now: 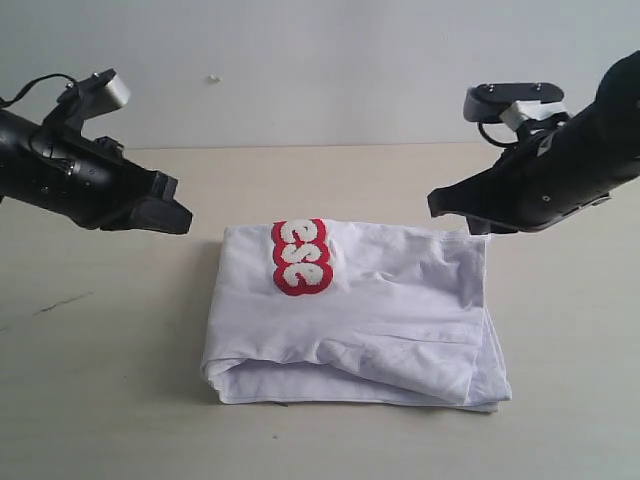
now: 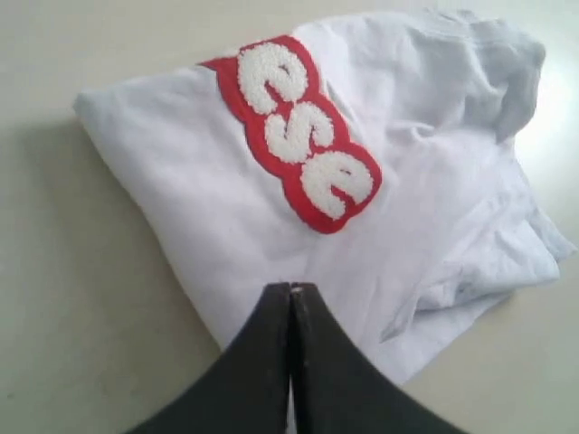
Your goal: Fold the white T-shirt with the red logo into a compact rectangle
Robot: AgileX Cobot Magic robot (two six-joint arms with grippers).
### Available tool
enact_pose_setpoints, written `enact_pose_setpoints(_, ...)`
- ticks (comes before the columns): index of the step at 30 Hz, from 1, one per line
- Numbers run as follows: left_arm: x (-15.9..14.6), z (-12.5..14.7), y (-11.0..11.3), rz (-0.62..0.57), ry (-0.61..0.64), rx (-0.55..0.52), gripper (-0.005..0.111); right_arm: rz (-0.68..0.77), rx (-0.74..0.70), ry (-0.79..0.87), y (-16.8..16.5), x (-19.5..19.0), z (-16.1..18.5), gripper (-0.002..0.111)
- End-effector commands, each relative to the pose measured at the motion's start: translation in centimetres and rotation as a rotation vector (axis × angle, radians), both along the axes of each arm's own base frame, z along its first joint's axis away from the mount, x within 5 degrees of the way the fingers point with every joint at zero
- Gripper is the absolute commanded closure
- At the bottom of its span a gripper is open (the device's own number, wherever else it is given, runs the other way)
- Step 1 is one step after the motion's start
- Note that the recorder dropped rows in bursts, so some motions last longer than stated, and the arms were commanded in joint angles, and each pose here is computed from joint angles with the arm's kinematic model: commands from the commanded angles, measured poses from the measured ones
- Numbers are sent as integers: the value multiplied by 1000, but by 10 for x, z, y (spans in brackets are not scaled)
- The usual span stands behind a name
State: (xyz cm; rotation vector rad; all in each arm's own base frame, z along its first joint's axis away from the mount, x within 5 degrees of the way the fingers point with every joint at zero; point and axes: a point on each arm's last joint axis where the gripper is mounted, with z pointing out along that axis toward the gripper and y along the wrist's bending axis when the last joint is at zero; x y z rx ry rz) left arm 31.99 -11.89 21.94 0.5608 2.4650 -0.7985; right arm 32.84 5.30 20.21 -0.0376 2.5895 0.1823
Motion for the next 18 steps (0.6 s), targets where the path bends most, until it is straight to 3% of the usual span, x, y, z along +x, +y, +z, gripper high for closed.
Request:
enact_pose_setpoints(1, -13, 5, 9, 80, -75, 25, 107, 8, -19, -86, -5, -18, 17, 108)
enact_pose_setpoints(18, -87, 24, 37, 310, -366, -76, 107, 10, -25, -357, -21, -112, 32, 108)
